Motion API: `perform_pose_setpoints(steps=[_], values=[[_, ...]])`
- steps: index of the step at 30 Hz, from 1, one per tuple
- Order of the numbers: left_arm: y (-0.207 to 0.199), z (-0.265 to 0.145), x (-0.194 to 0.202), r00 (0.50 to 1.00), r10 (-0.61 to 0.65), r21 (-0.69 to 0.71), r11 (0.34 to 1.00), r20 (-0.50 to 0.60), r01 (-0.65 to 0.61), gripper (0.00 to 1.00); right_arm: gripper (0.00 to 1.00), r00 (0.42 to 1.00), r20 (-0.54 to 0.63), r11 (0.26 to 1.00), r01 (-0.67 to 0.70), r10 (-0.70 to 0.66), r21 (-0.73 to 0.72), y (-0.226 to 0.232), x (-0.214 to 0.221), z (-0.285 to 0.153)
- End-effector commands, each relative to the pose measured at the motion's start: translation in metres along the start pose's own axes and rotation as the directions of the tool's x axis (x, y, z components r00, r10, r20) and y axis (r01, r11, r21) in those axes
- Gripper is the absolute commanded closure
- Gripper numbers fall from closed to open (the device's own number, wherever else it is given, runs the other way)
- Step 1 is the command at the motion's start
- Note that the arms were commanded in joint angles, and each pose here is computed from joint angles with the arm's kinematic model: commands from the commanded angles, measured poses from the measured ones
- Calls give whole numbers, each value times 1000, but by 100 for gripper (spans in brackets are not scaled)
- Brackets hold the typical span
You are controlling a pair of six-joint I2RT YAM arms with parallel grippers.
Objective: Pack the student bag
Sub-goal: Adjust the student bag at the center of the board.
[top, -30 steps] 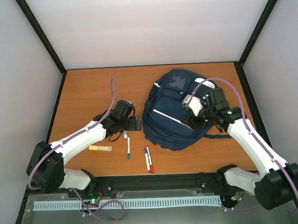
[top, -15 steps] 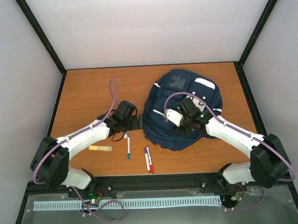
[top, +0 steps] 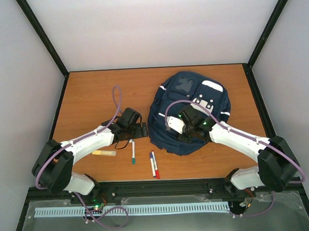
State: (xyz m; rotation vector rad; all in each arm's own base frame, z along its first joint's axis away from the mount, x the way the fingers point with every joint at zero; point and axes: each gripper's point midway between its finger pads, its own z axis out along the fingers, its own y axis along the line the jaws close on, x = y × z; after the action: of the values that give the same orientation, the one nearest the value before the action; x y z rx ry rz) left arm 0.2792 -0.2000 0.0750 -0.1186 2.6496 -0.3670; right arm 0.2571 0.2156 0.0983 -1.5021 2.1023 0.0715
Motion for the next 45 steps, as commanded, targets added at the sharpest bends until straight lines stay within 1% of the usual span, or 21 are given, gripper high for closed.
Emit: perform_pose_setpoints(steps=[1, 3, 5, 8, 12, 17, 23, 25, 29, 32, 33, 36, 39, 41, 43, 45], values=[[-6, -4, -3, 1000, -21, 20, 1000, 17, 21, 2, 41, 998, -19, 999, 52, -52, 0, 11, 3, 5], [-6, -3, -4, 1000, -22, 19, 1000, 16, 22, 2, 35, 995, -46, 996, 86, -85, 28, 13, 6, 9], [-7, -3, -4, 1000, -20, 20, 1000, 16, 19, 2, 34, 992, -75, 991, 111, -106, 79, 9, 8, 14], [-7, -2, -4, 1000, -21, 22, 1000, 15, 21, 2, 42, 991, -110, 975, 103, -82, 198, -12, 10, 14], [-7, -2, -4, 1000, -22, 23, 999, 12, 22, 1, 46, 989, -137, 934, 101, -56, 343, -38, 11, 8], [-7, 1, -1, 1000, -29, 25, 999, 8, 29, 1, 55, 996, -91, 914, 47, -11, 402, -53, 6, -5], [-8, 6, 1, 1000, -29, 29, 999, -6, 29, 2, 67, 999, -15, 905, -26, 36, 424, -65, 1, -22], [-10, 8, 0, 1000, -26, 29, 999, -4, 26, 2, 69, 999, 6, 902, -47, 49, 429, -69, 0, -27], [-13, 11, 0, 1000, -24, 32, 999, -8, 24, 2, 78, 998, -2, 901, -56, 63, 430, -72, 4, -26], [-18, 13, -2, 1000, -22, 45, 999, -4, 22, 2, 83, 997, 4, 896, -68, 73, 438, -75, 4, -27], [-20, 14, -4, 1000, -18, 51, 999, 1, 18, 2, 85, 997, 9, 896, -72, 76, 438, -76, 4, -28], [-30, 13, -16, 999, -16, 78, 997, 35, 14, 3, 97, 996, 11, 901, -82, 86, 425, -76, 6, -26], [-38, 17, -29, 998, -39, 79, 996, 59, 35, 6, 97, 995, 16, 905, -100, 103, 413, -77, 8, -27], [-51, 22, -39, 997, -46, 110, 993, 64, 39, 9, 97, 994, 27, 910, -109, 108, 400, -76, 9, -29], [-64, 30, -46, 996, -56, 142, 989, 69, 45, 15, 97, 994, 32, 923, -105, 100, 370, -69, 10, -28], [-75, 40, -52, 997, -49, 159, 987, 66, 38, 22, 97, 994, 32, 934, -106, 101, 340, -64, 12, -26]])
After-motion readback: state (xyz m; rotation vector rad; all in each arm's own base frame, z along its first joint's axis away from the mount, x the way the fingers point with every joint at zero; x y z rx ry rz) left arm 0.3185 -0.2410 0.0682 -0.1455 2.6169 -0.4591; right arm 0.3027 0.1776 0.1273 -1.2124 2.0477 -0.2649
